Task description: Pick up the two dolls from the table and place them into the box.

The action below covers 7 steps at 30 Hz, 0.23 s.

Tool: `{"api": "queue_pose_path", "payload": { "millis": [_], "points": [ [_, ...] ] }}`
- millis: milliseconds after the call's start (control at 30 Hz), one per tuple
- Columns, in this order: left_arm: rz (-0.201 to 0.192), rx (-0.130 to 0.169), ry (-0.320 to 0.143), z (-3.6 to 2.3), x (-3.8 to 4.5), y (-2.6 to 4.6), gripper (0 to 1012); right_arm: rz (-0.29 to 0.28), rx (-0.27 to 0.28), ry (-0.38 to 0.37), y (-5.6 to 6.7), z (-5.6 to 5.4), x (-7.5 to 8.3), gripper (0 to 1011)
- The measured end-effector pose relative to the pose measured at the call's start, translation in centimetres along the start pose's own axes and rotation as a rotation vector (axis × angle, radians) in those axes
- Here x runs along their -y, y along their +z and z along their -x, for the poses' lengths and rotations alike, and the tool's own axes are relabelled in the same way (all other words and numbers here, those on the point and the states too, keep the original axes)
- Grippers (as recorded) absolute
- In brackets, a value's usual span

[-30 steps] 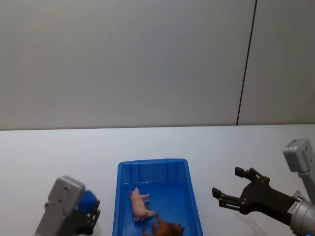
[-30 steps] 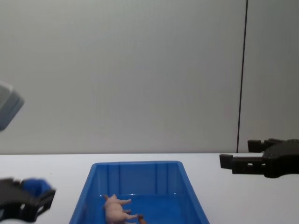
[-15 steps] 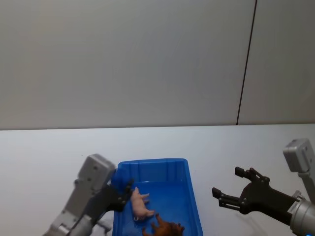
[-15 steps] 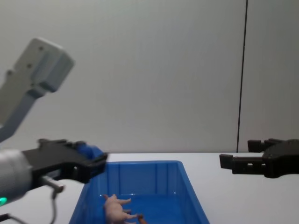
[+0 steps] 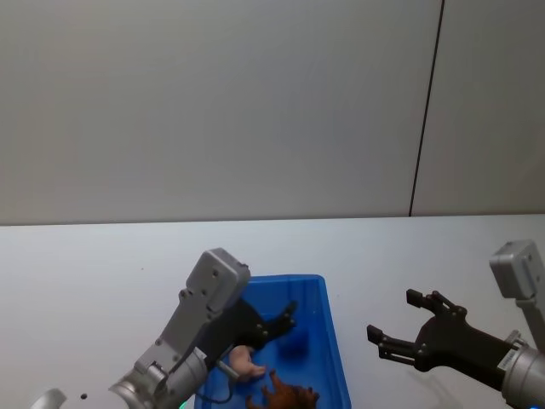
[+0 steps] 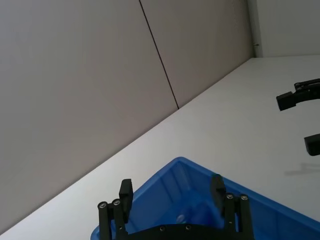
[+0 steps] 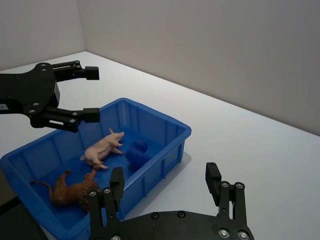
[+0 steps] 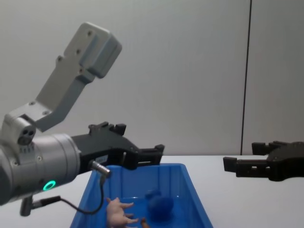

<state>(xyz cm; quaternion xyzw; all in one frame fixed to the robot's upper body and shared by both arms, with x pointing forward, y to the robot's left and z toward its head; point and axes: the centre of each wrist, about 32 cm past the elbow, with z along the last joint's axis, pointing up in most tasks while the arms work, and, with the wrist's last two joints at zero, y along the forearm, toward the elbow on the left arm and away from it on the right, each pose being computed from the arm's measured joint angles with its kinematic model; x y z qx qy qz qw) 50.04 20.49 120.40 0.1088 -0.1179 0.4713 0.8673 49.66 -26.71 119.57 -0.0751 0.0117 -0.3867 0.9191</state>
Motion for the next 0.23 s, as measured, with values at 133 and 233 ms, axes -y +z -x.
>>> {"api": "queue_pose_path", "payload": {
  "millis": [133, 233],
  "points": [
    [0.019, 0.008, -0.015, -0.13, 0.14, 0.19, 1001, 0.000, 0.000, 0.000, 0.00, 0.00, 0.00, 1001],
    [0.031, 0.013, -0.023, -0.22, 0.20, 0.32, 1001, 0.000, 0.000, 0.000, 0.00, 0.00, 0.00, 1001]
  ]
}}
